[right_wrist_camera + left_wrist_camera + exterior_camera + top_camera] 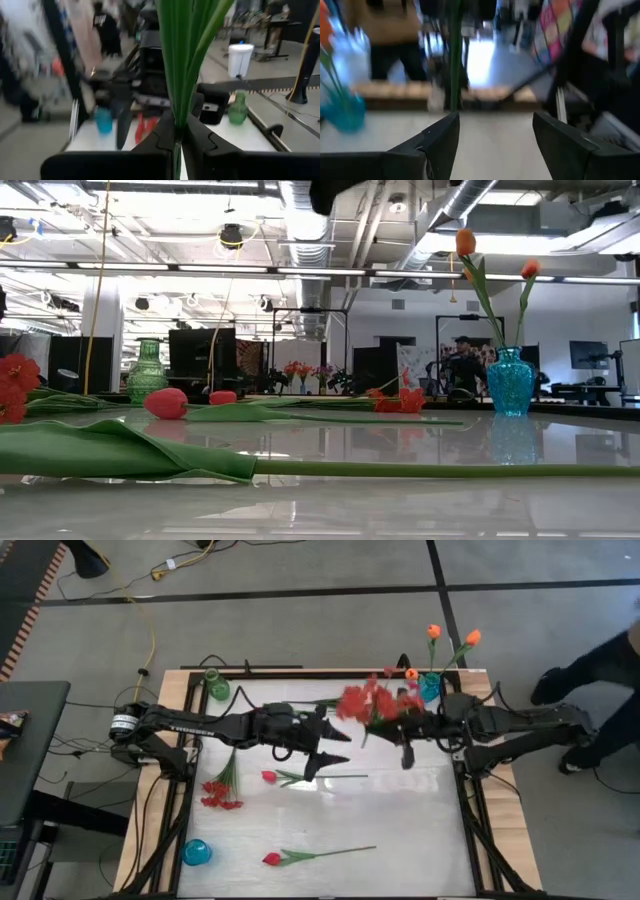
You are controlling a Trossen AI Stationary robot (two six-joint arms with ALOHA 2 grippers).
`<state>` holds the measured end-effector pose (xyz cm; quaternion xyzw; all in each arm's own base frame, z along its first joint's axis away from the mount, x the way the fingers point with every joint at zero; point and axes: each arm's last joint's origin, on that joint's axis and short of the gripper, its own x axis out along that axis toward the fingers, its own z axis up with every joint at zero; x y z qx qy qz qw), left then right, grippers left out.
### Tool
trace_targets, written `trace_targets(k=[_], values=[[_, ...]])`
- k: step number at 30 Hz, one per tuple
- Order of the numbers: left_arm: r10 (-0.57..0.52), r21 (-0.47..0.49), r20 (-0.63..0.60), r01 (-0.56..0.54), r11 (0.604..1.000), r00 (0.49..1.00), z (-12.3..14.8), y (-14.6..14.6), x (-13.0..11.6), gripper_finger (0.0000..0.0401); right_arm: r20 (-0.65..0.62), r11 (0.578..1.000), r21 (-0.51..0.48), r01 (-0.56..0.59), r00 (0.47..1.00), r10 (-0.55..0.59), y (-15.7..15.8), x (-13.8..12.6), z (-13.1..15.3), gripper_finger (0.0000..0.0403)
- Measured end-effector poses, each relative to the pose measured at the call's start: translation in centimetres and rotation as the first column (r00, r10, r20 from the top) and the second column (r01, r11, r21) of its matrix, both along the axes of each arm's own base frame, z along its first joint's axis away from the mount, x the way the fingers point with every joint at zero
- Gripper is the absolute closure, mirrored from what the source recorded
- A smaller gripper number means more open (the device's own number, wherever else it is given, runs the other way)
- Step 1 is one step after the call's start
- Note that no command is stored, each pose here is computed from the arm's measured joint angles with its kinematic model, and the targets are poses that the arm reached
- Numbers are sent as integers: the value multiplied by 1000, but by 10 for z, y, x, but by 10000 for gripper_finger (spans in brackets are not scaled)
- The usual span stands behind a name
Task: Sort flowers into vase by color
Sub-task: Put the right red flowers into the green vase
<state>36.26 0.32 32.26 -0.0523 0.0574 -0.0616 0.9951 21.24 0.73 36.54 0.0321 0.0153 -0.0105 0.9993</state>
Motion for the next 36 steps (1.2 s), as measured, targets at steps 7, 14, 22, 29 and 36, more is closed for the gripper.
trace_targets(k=[7, 14, 22, 29, 36], values=[[149, 2, 84, -150, 989, 985, 8, 8, 1, 161, 94, 999, 43, 2, 996, -6, -2, 24, -1, 361], [110, -42, 84, -107, 993, 990, 9, 12, 0, 161, 99, 999, 45, 11, 995, -16, -3, 42, -10, 360], [73, -70, 74, -68, 995, 995, 9, 16, -1, 161, 86, 998, 45, 47, 995, -50, -12, 44, -12, 360], [101, -82, 83, -94, 992, 991, 14, 27, -5, 203, 84, 998, 44, 51, 995, -54, -13, 44, -12, 360], [76, -105, 58, -69, 992, 995, 12, 32, -7, 290, 84, 998, 43, 51, 995, -54, -13, 44, -13, 360]])
